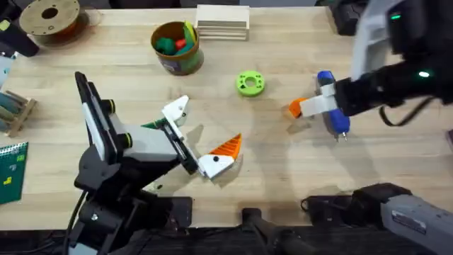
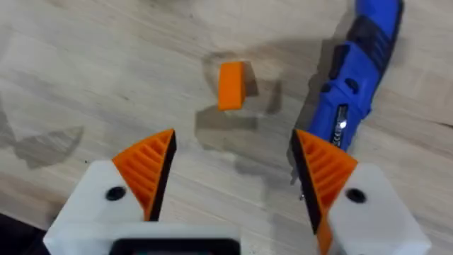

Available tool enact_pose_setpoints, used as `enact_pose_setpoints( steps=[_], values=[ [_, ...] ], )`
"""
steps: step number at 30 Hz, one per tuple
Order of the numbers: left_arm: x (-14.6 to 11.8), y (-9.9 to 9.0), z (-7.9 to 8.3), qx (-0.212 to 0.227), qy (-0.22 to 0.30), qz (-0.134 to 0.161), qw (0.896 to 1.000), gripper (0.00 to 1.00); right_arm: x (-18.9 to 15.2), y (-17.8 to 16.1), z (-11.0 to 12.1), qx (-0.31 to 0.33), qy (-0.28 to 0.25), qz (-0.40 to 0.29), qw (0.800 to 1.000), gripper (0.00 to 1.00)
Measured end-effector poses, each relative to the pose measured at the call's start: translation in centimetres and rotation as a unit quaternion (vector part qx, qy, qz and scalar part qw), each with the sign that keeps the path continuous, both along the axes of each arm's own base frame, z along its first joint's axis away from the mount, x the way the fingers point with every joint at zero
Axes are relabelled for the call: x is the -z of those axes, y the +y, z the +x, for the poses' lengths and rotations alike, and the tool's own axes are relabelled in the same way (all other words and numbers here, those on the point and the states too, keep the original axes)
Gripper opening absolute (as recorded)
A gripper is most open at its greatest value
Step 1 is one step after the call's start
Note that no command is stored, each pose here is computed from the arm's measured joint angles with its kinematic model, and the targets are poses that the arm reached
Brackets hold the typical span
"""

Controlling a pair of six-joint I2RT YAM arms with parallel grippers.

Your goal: Pick up the gripper from the table and insert it into the empty holder that is missing its gripper. Then pick up a screw, insert it into the mounting hole, and use the screwdriver to tighten it. Finally, clean up the table by picking up the vegetable and placing it into the bucket.

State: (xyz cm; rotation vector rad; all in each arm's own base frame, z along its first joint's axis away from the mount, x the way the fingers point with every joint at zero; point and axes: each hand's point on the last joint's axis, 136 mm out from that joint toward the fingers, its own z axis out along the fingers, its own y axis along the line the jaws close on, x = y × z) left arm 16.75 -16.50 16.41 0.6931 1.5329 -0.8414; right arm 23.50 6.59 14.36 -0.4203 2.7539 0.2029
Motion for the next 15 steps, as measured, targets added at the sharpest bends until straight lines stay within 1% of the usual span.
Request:
enact_pose_setpoints(
  steps=[3, 6, 10, 13, 15],
  values=[
    [0.0, 0.0, 0.0, 0.000, 0.000, 0.000, 1.000, 0.987, 1.6, 0.1, 0.7, -0.003, 0.026, -0.008, 1.000, 0.947],
    [0.0, 0.0, 0.0, 0.000, 0.000, 0.000, 1.000, 0.987, 2.8, 0.2, 1.8, -0.003, 0.035, -0.011, 0.999, 0.947],
    [0.0, 0.0, 0.0, 0.000, 0.000, 0.000, 1.000, 0.987, 3.7, 0.4, 2.8, -0.004, 0.038, -0.012, 0.999, 0.889],
    [0.0, 0.0, 0.0, 0.000, 0.000, 0.000, 1.000, 0.987, 4.4, 0.4, 2.8, -0.004, 0.052, -0.014, 0.999, 0.860],
    [0.0, 0.0, 0.0, 0.000, 0.000, 0.000, 1.000, 0.987, 4.8, 0.4, 2.7, -0.004, 0.059, -0.016, 0.998, 0.813]
  ],
)
